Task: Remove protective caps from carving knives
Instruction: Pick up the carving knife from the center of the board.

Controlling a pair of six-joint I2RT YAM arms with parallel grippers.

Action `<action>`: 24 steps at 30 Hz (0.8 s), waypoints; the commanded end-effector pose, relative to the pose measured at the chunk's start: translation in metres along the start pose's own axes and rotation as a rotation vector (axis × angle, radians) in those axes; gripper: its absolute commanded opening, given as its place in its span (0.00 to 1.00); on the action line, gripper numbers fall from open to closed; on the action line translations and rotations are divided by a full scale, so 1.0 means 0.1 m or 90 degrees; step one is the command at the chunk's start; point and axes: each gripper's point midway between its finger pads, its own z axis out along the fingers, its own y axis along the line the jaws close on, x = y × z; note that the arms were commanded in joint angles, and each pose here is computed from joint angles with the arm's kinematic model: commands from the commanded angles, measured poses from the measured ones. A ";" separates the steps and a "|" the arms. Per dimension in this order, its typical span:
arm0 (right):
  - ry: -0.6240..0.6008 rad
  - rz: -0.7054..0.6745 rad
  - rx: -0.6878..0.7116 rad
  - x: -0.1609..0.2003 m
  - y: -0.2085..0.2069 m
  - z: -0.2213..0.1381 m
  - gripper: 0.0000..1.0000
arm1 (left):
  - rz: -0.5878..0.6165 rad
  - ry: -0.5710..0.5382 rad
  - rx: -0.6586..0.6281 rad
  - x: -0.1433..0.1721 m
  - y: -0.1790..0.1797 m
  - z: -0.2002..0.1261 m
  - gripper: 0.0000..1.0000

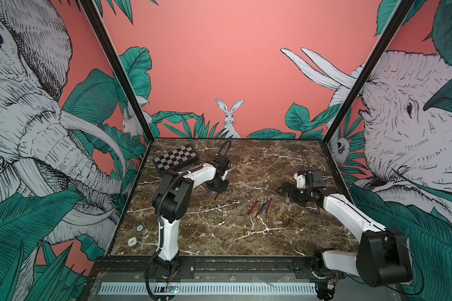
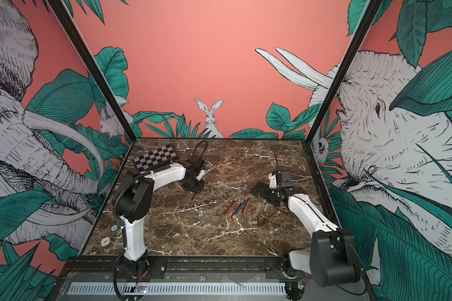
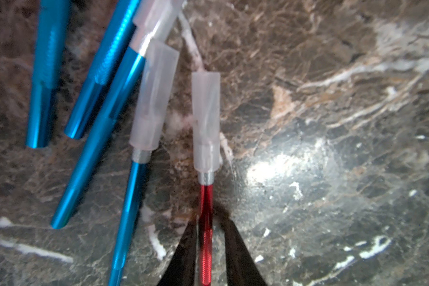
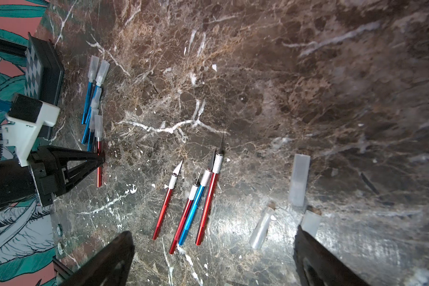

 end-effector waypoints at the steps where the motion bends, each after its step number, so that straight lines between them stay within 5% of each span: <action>1: -0.028 -0.009 -0.008 -0.08 0.04 -0.03 0.95 | 0.008 0.063 0.014 0.29 -0.06 0.10 0.23; 14: -0.027 -0.019 -0.016 -0.10 0.10 -0.07 0.80 | 0.013 0.060 0.034 0.30 -0.12 0.12 0.09; 24: -0.031 -0.016 -0.024 -0.12 0.13 -0.09 0.78 | 0.023 0.019 0.075 0.15 -0.30 -0.16 0.06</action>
